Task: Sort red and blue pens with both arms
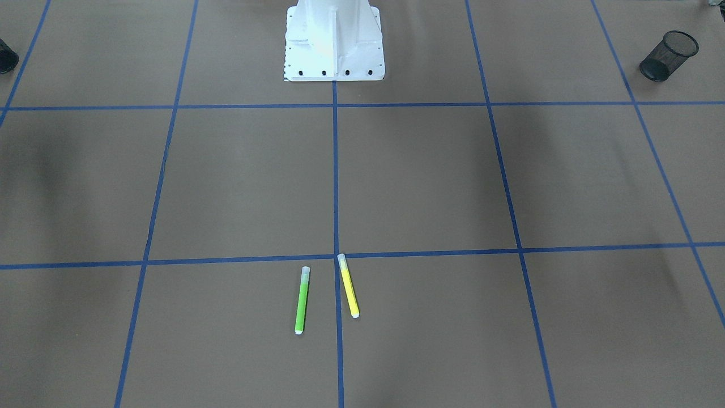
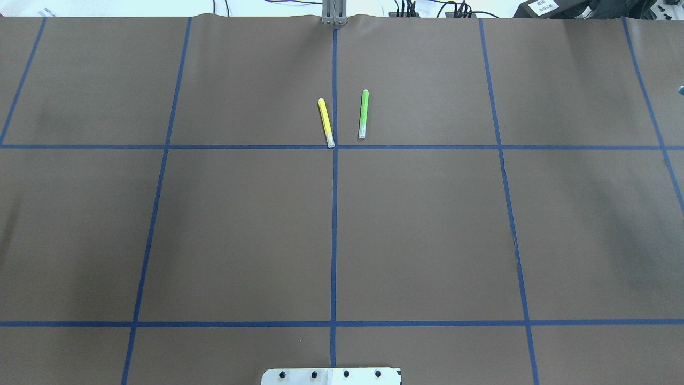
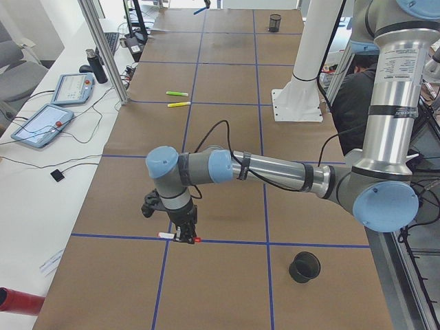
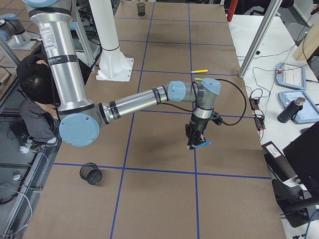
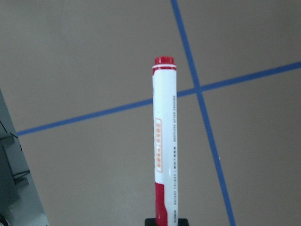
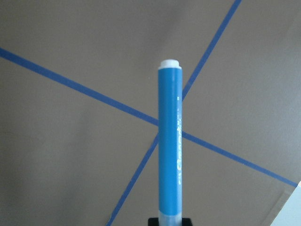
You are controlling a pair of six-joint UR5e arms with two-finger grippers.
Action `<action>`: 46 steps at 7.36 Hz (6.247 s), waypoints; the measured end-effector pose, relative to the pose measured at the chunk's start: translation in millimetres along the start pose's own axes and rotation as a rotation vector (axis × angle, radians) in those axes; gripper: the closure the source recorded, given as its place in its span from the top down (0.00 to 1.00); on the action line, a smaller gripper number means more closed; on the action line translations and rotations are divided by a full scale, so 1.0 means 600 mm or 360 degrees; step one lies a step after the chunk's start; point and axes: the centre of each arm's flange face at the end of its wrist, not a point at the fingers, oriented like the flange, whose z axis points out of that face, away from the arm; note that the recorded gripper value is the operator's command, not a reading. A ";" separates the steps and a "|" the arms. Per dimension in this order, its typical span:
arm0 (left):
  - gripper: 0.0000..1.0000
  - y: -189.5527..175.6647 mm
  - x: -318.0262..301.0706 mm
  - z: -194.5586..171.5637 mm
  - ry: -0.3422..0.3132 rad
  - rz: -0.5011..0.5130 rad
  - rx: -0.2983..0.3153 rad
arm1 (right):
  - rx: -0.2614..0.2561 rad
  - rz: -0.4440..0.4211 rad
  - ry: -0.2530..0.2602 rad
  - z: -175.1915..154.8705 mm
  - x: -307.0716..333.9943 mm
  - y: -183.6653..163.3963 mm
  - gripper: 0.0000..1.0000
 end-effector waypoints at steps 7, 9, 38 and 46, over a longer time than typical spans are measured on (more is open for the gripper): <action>0.00 0.328 -0.052 0.151 0.0591 -0.0856 -0.0790 | -0.0121 0.0180 -0.0163 0.029 0.018 0.127 0.00; 0.00 0.448 -0.048 0.194 0.0800 -0.1122 -0.0908 | -0.0096 0.0169 -0.0168 0.019 0.009 0.137 0.00; 1.00 0.157 0.024 -0.200 0.0880 -0.0674 0.0147 | -0.1057 0.0454 -0.1147 0.296 -0.021 0.641 0.00; 1.00 0.169 0.056 -0.241 0.0846 -0.0612 0.0220 | -0.1172 0.0608 -0.1316 0.376 -0.024 0.690 0.99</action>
